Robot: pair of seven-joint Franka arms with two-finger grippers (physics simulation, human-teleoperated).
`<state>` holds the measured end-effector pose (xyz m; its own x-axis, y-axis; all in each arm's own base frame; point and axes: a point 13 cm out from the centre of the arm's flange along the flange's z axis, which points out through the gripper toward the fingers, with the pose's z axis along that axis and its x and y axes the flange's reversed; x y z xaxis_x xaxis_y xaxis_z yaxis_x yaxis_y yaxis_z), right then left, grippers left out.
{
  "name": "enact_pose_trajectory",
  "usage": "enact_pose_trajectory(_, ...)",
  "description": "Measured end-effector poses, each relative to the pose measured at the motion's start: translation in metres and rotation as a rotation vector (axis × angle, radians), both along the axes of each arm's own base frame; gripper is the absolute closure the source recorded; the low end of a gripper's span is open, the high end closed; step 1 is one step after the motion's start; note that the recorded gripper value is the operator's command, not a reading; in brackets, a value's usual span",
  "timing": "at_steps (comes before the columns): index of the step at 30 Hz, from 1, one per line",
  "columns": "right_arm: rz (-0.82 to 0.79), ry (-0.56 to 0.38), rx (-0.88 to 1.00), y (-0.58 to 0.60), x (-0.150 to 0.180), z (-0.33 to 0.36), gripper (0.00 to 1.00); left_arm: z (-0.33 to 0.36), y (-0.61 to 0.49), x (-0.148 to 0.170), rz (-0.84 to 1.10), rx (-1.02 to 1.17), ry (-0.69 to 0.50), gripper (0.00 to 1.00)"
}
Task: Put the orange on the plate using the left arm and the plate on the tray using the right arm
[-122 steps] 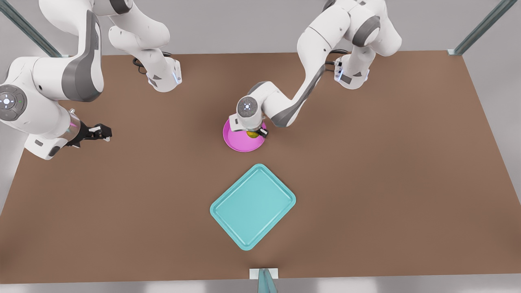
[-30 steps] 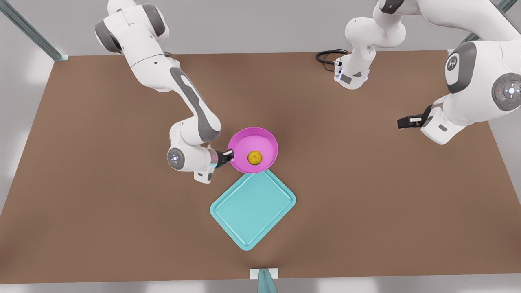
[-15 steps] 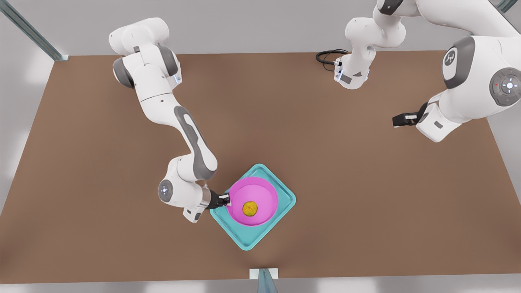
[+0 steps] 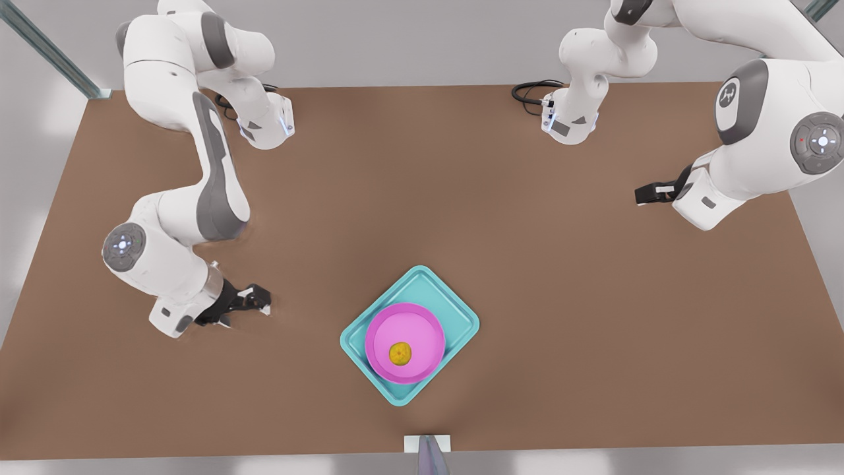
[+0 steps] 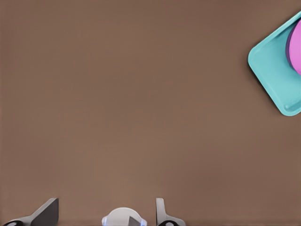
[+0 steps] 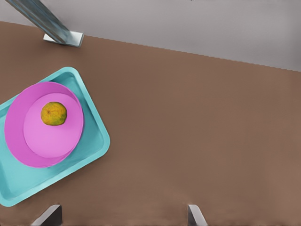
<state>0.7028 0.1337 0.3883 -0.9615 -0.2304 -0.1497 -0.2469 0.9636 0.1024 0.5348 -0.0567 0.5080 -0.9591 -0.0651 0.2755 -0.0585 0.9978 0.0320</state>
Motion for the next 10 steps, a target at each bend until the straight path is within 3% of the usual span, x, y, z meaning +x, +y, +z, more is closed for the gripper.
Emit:
enact_pose_trajectory(4, -0.017, -0.017, -0.167, -0.078, -0.077, 0.129, 0.0, 0.0, -0.001, -0.001, -0.003, 0.0, 0.002, 0.0)
enact_pose_trajectory(7, -0.053, 0.065, -0.226, -0.12, -0.119, 0.14, 0.0, 0.0, -0.001, -0.001, -0.004, 0.001, 0.005, 0.0)
enact_pose_trajectory(10, -0.07, 0.128, -0.254, -0.139, -0.138, 0.138, 0.0, 0.0, -0.001, -0.001, -0.005, 0.001, 0.006, 0.0)
